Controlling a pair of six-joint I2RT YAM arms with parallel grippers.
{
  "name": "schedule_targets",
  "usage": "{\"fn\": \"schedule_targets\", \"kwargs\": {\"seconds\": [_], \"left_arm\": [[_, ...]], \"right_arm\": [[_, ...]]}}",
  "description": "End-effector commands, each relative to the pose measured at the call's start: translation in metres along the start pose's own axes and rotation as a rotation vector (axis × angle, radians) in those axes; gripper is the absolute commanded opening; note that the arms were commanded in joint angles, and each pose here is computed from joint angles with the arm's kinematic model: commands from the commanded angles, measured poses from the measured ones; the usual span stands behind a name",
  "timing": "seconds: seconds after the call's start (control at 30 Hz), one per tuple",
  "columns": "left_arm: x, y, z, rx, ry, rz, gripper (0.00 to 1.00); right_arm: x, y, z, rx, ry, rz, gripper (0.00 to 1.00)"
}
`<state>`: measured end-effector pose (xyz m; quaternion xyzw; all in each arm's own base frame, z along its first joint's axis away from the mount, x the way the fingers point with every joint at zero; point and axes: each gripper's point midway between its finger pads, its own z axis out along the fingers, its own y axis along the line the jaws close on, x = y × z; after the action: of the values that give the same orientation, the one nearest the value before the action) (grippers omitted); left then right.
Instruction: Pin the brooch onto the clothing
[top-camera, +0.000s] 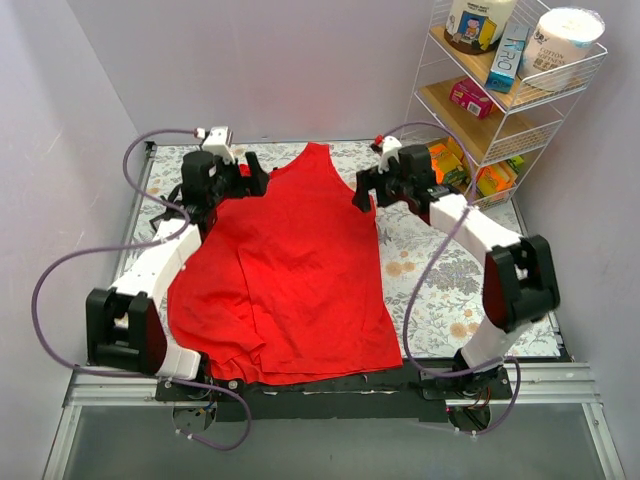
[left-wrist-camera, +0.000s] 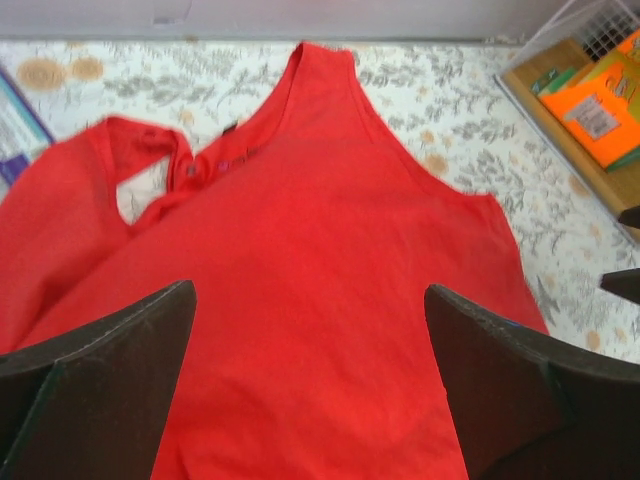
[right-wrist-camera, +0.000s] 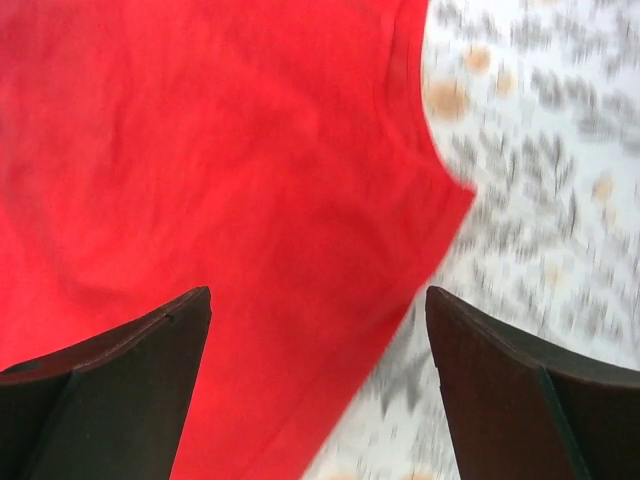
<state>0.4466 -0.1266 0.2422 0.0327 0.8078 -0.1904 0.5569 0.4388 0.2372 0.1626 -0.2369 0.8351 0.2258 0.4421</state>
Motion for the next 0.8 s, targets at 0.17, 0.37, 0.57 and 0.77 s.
{"fn": "schedule_targets", "kwargs": {"seconds": [0.17,0.37,0.57,0.77], "left_arm": [[0.057,0.014,-0.028,-0.049,0.076,-0.025,0.98],[0.07,0.016,-0.027,-0.056,0.111,-0.047,0.98],[0.064,0.025,-0.032,-0.113,0.086,-0.022,0.98],[0.066,0.031,-0.03,-0.14,0.101,-0.019,0.98]], "right_arm": [[0.11,0.0,-0.059,0.14,0.206,0.195,0.89],[0.132,0.007,-0.061,0.195,0.25,0.192,0.82],[0.148,0.017,-0.051,0.242,0.301,0.168,0.76],[0.163,0.027,-0.035,0.263,0.352,0.158,0.72]]}}
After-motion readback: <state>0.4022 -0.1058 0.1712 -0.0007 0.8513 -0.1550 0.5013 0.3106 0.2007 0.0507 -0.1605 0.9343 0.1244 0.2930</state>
